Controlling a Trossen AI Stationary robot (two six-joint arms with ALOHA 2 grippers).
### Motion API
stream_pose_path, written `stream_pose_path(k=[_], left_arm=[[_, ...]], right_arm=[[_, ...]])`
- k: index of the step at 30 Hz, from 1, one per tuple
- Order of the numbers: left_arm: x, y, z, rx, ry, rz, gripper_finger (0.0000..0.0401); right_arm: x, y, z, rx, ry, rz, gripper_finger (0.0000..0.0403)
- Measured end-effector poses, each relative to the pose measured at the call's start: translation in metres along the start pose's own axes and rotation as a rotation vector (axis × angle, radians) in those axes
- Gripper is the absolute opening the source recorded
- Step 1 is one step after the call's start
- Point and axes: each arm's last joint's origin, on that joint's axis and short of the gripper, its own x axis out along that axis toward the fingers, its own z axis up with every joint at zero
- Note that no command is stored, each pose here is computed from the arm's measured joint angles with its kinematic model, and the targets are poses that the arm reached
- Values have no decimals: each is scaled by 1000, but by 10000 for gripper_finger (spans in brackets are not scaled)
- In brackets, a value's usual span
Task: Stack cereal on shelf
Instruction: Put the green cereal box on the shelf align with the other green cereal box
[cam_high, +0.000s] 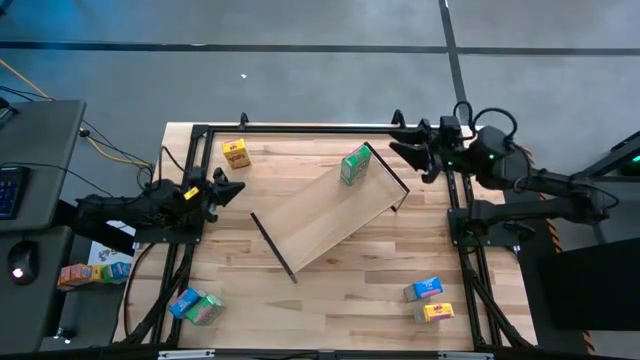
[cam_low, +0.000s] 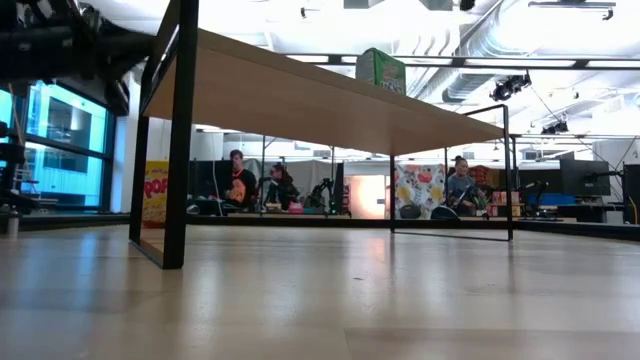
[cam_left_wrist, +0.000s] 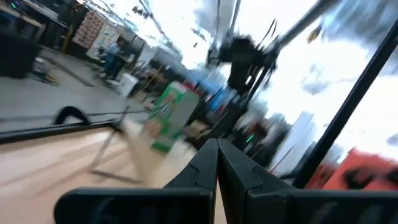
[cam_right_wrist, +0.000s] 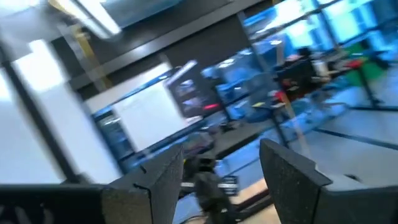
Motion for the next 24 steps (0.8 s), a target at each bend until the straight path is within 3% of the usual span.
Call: stream_pose_path(k=[6, 10, 15, 20, 24], left_arm=[[-1, -13, 26, -196, -194, -54, 11], [8, -31, 50, -172, -92, -61, 61], [31, -65, 89, -102, 42, -145, 158], [61, -94, 125, -96, 25, -172, 247], [80, -109, 143, -13, -57, -210, 276]], right_arm=[[11, -1, -10, 39, -16, -104, 204], [18, 0, -19, 87, 14, -112, 204], [20, 5, -22, 92, 19, -84, 204], [19, 10, -16, 46, -32, -39, 204], [17, 12, -13, 23, -44, -9, 204]])
